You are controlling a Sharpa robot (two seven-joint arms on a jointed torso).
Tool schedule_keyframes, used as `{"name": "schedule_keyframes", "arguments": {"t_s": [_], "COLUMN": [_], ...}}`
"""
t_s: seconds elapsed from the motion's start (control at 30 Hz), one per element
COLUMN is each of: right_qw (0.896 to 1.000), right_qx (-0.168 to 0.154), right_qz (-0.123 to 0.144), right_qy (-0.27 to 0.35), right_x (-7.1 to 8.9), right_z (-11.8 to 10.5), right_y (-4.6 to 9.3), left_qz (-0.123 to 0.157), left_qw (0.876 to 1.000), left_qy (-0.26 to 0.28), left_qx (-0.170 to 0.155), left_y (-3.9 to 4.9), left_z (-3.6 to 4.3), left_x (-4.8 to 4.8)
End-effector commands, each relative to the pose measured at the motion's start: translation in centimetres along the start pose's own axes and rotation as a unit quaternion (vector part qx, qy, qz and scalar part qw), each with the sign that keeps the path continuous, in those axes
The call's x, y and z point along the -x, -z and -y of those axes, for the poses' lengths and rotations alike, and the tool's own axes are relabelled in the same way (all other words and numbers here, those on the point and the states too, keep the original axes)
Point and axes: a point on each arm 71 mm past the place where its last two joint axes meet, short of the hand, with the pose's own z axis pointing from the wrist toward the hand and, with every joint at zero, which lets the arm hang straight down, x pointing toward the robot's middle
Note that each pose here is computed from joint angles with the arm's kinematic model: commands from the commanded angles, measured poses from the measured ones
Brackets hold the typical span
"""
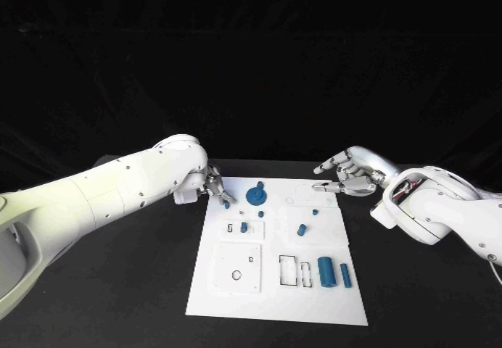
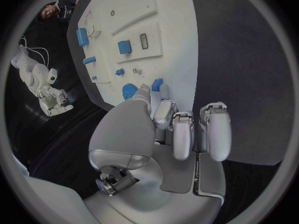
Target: Assemble the parts on the task board
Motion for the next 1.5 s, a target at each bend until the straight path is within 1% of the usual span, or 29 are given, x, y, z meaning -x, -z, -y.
{"name": "schedule_keyframes", "arguments": {"t_s": [0.03, 0.43, 0.73, 0.87, 1.0, 1.17, 1.37, 1.5], "right_qw": [1.0, 1.0, 1.0, 1.0, 1.0, 1.0, 1.0, 1.0], "right_qx": [0.005, 0.007, 0.008, 0.008, 0.008, 0.007, 0.008, 0.007], "right_qz": [-0.006, -0.009, -0.01, -0.011, -0.011, -0.012, -0.012, -0.011], "right_qy": [0.001, 0.0, -0.001, -0.001, -0.001, -0.002, -0.002, -0.003], "right_x": [-0.1, -0.3, -0.3, -0.3, -0.3, -0.3, -0.3, -0.3], "right_z": [-0.1, -0.3, -0.4, -0.4, -0.4, -0.3, -0.3, -0.3], "right_y": [0.0, -0.1, -0.1, -0.1, 0.0, 0.0, 0.0, 0.0], "left_qz": [-0.006, -0.004, -0.014, -0.008, 0.006, 0.024, 0.049, 0.063], "left_qw": [1.0, 1.0, 1.0, 1.0, 1.0, 0.999, 0.995, 0.993], "left_qy": [-0.007, -0.001, 0.003, 0.009, 0.02, 0.036, 0.058, 0.069], "left_qx": [0.001, -0.001, -0.009, -0.013, -0.019, -0.032, -0.06, -0.078], "left_y": [-0.05, -0.15, -0.23, -0.23, -0.12, 0.4, 1.81, 2.77], "left_z": [0.13, 0.18, 0.27, 0.17, -0.03, -0.27, -0.49, -0.63], "left_x": [-0.16, -0.22, -0.31, -0.18, 0.02, 0.04, -0.43, -1.19]}}
